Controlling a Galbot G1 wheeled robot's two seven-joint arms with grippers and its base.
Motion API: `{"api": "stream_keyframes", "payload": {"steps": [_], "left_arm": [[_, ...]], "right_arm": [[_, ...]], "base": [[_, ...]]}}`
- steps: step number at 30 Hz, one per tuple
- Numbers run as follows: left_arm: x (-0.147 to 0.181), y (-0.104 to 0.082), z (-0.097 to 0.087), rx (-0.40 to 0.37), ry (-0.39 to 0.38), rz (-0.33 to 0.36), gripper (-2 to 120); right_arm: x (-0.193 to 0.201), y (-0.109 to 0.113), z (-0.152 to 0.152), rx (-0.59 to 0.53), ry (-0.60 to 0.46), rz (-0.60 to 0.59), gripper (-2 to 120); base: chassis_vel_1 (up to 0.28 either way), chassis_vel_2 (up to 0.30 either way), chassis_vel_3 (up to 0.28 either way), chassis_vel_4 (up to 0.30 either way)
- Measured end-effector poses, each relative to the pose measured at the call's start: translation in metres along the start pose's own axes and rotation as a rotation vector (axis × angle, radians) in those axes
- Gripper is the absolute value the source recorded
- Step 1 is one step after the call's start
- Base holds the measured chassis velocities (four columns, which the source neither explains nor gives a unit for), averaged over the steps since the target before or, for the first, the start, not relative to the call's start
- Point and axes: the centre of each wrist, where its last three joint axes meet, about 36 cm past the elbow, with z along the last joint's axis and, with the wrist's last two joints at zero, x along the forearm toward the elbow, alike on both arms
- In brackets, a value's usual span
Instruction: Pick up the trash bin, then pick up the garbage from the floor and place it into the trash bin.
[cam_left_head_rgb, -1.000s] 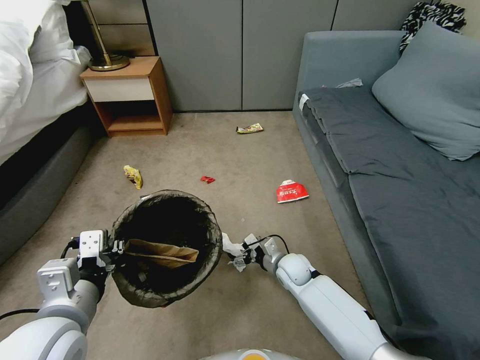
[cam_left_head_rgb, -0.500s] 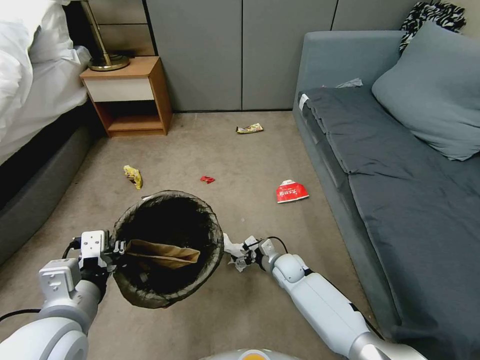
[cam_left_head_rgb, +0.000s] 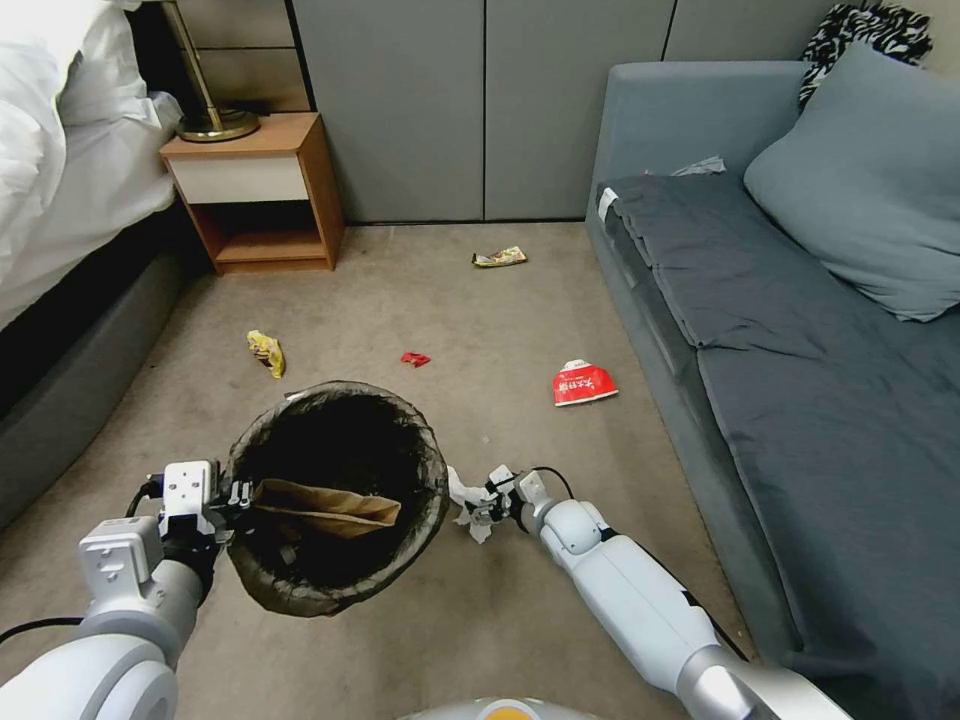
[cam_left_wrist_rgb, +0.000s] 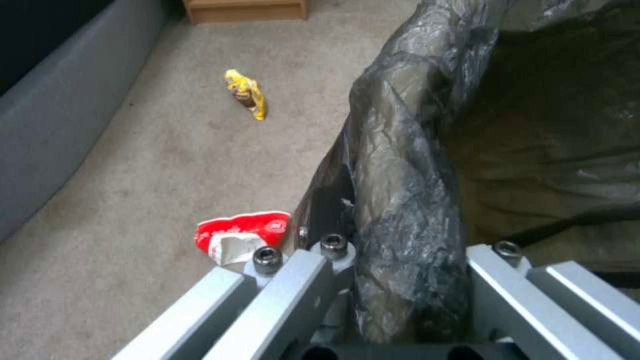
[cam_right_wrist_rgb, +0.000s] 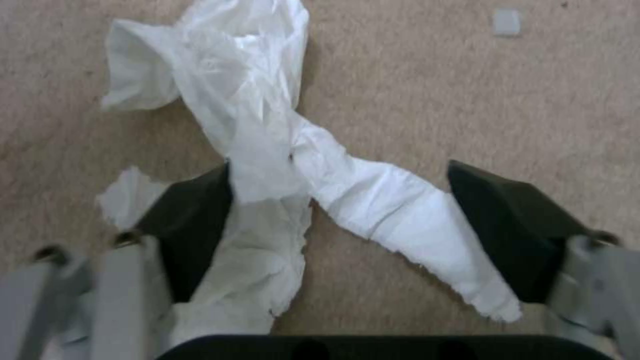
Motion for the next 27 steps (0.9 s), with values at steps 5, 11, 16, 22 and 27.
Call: {"api": "stream_keyframes", "payload": {"steps": [5,11,16,22,27], "left_arm": [[-0.001,0.000,-0.001,-0.004,-0.006,0.003,1],[-0.002,-0.002,-0.004,-0.004,-0.018,0.013,1],[-0.003,-0.003,-0.004,-0.004,-0.022,0.019,1],[-0.003,-0.003,-0.004,-0.008,-0.023,0.021,1],[-0.003,-0.003,-0.005,-0.010,-0.025,0.025,1]], "right_arm": [[-0.004,0.000,0.006,-0.030,0.018,0.006,56],[-0.004,0.001,0.012,-0.043,0.028,0.009,32],[-0.004,0.001,0.012,-0.045,0.027,0.010,17],[-0.004,0.000,0.013,-0.048,0.027,0.011,0],[-0.004,-0.002,0.014,-0.056,0.021,0.019,0]], "base": [[0.000,0.000,0.000,0.000],[0.000,0.000,0.000,0.000],[0.000,0.000,0.000,0.000],[0.000,0.000,0.000,0.000],[0.000,0.000,0.000,0.000]]}}
